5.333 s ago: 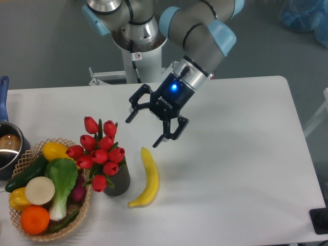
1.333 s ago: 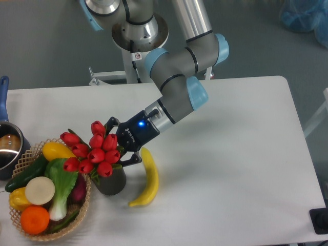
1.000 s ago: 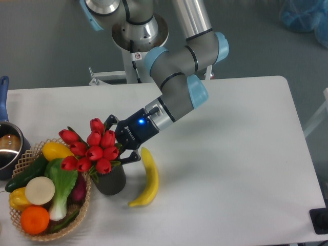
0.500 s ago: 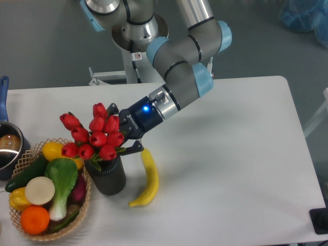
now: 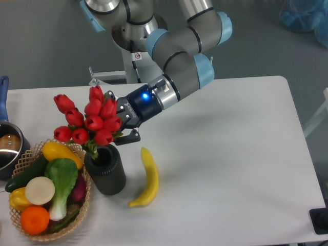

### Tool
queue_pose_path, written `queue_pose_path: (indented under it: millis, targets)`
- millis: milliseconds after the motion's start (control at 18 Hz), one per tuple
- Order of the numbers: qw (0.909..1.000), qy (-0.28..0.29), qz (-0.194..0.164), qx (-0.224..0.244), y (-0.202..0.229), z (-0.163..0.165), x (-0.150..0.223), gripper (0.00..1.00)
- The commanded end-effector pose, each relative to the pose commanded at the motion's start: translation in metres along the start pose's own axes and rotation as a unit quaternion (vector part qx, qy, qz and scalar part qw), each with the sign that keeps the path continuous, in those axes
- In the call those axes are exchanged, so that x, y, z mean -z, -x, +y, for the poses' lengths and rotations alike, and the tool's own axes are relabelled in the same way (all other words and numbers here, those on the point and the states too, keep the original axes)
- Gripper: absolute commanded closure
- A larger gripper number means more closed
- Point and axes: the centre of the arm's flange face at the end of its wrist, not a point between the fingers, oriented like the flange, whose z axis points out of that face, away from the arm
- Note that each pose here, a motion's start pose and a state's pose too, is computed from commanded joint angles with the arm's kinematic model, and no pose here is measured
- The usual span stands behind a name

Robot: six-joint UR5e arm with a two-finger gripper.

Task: Pick up the flowers from the vase
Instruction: 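Lift the gripped tulips straight up out of the grey vase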

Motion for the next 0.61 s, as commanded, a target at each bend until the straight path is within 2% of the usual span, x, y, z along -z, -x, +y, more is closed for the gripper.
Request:
queue_pose_path:
  millis: [389,611]
  targets:
    - [0.9999,-0.009,-0.010,0.001,-0.010,-0.033,0.013,0.52]
    - [0.9997,-0.021,-0.013,-0.002,-0.011,-0.040,0.019,0.53]
